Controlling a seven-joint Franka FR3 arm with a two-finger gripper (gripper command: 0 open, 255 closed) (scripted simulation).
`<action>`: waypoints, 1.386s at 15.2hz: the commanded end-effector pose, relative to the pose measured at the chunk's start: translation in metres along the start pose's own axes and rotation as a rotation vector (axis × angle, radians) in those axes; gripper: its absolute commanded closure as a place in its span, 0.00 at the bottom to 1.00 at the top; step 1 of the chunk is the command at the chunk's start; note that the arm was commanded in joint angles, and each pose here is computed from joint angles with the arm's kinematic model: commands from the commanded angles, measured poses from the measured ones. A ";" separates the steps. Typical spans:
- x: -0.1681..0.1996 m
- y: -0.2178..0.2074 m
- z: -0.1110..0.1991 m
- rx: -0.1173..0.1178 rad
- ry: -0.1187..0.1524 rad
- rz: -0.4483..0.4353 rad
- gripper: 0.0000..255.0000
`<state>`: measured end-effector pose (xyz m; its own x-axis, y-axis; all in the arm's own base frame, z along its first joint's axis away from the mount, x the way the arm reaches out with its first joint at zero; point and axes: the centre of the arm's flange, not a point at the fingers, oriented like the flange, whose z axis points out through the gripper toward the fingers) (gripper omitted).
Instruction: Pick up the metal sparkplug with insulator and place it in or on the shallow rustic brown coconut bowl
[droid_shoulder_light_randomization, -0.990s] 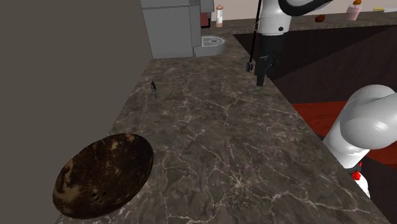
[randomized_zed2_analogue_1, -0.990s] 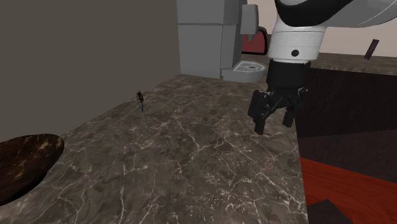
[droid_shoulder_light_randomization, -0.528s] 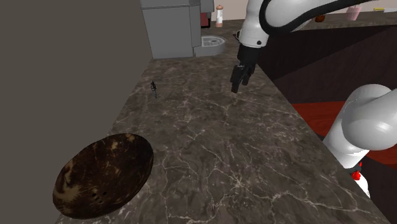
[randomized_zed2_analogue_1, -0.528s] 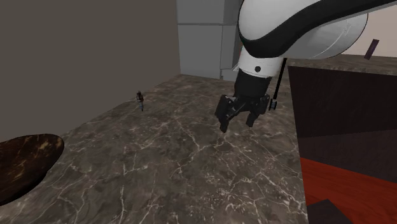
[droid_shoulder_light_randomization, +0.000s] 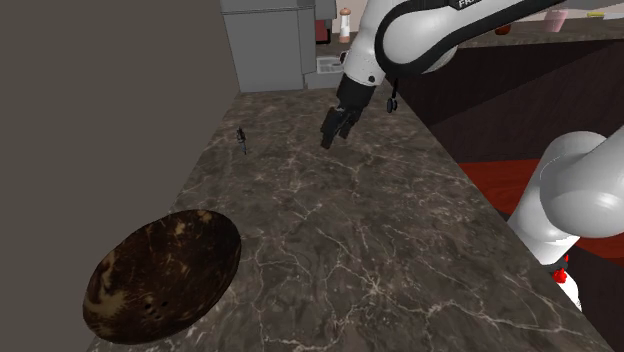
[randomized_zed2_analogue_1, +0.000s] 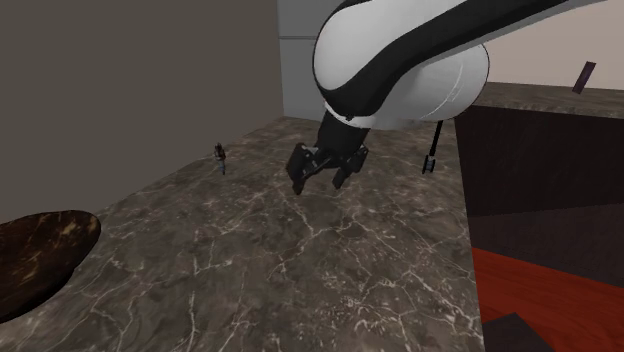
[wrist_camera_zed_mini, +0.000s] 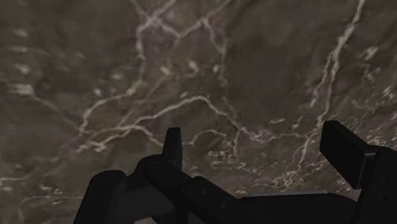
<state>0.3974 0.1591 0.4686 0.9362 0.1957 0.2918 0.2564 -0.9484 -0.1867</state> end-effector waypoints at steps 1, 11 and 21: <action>0.013 -0.012 0.008 0.021 0.052 -0.017 0.00; 0.078 -0.077 0.034 0.122 0.295 -0.105 0.00; 0.117 -0.114 0.062 0.169 0.406 -0.145 0.00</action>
<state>0.4894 0.3028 0.4677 0.7274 0.1781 0.6627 0.4443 -0.8582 -0.2571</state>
